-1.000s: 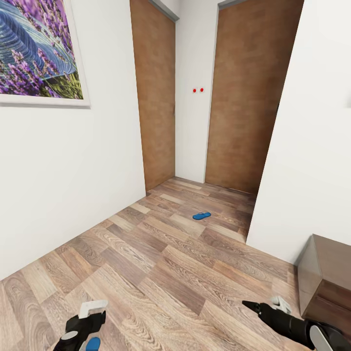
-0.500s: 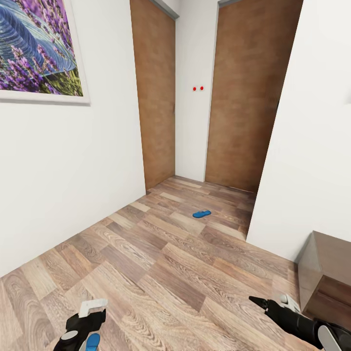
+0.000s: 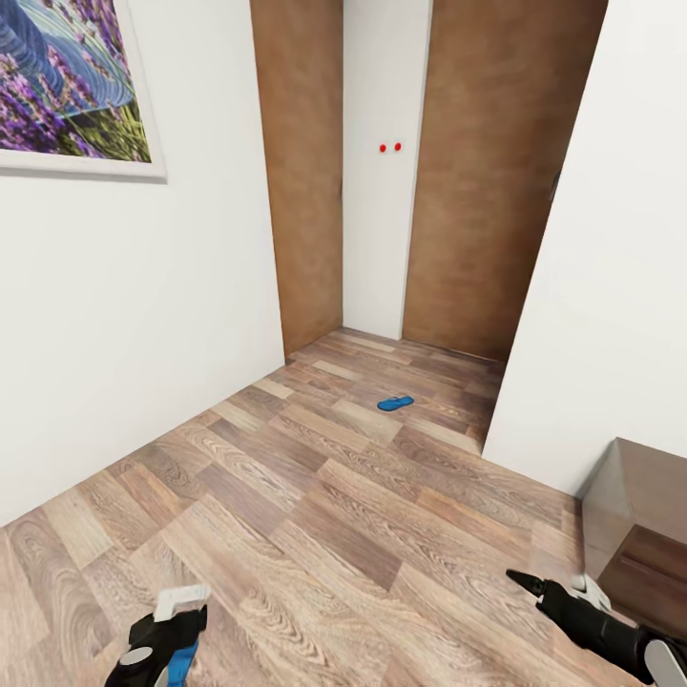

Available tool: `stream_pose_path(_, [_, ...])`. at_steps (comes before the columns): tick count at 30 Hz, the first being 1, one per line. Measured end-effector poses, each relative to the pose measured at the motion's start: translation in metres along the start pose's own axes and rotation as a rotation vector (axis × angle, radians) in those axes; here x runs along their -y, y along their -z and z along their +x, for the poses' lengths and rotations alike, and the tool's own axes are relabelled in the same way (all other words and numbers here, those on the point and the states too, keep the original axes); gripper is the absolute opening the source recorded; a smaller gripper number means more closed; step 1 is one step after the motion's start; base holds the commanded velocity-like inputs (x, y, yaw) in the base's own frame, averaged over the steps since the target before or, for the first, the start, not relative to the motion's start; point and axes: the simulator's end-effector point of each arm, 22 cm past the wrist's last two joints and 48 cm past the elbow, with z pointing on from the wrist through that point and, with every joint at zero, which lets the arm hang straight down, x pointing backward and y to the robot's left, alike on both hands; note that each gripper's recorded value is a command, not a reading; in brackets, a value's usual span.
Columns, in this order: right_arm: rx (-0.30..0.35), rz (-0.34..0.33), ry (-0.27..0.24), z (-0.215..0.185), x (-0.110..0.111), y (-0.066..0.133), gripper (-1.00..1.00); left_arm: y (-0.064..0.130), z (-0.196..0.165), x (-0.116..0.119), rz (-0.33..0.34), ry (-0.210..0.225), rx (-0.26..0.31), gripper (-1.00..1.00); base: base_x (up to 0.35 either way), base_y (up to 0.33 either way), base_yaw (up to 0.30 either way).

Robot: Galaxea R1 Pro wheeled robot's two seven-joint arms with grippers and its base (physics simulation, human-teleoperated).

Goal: In the bedroom, move the book from the bed onto either nightstand, and place the two sandals side by side next to the bed.

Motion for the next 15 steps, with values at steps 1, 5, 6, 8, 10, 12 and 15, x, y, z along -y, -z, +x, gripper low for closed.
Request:
stream_pose_path(1, [-0.003, 0.003, -0.001, 0.001, 0.001, -0.001, 1.00, -0.001, 0.002, 0.000, 0.000, -0.001, -0.004, 1.00, 0.000, 0.000, 0.000])
stream_pose_path(5, [-0.014, 0.013, -0.008, 0.006, 0.008, -0.004, 1.00, -0.004, 0.010, -0.002, -0.010, -0.007, -0.022, 1.00, 0.000, 0.000, 0.000])
stream_pose_path(6, [-0.017, 0.016, -0.010, 0.007, 0.009, -0.004, 1.00, -0.005, 0.012, -0.004, -0.018, -0.008, -0.027, 1.00, 0.000, 0.000, 0.000])
stream_pose_path(8, [-0.022, 0.021, -0.013, 0.009, 0.012, -0.006, 1.00, -0.006, 0.016, -0.005, -0.025, -0.010, -0.036, 1.00, 0.000, 0.000, 0.000])
stream_pose_path(10, [-0.027, 0.026, -0.016, 0.011, 0.015, -0.007, 1.00, -0.008, 0.017, -0.006, -0.034, -0.012, -0.043, 1.00, 0.000, 0.000, 0.000])
stream_pose_path(12, [-0.033, 0.031, -0.019, 0.013, 0.018, -0.009, 1.00, -0.011, 0.015, -0.007, -0.042, -0.014, -0.054, 1.00, 0.000, 0.000, 0.000])
stream_pose_path(15, [-0.041, 0.039, -0.024, 0.017, 0.022, -0.011, 1.00, -0.017, 0.007, -0.006, -0.051, -0.022, -0.091, 1.00, 0.000, 0.000, 0.000])
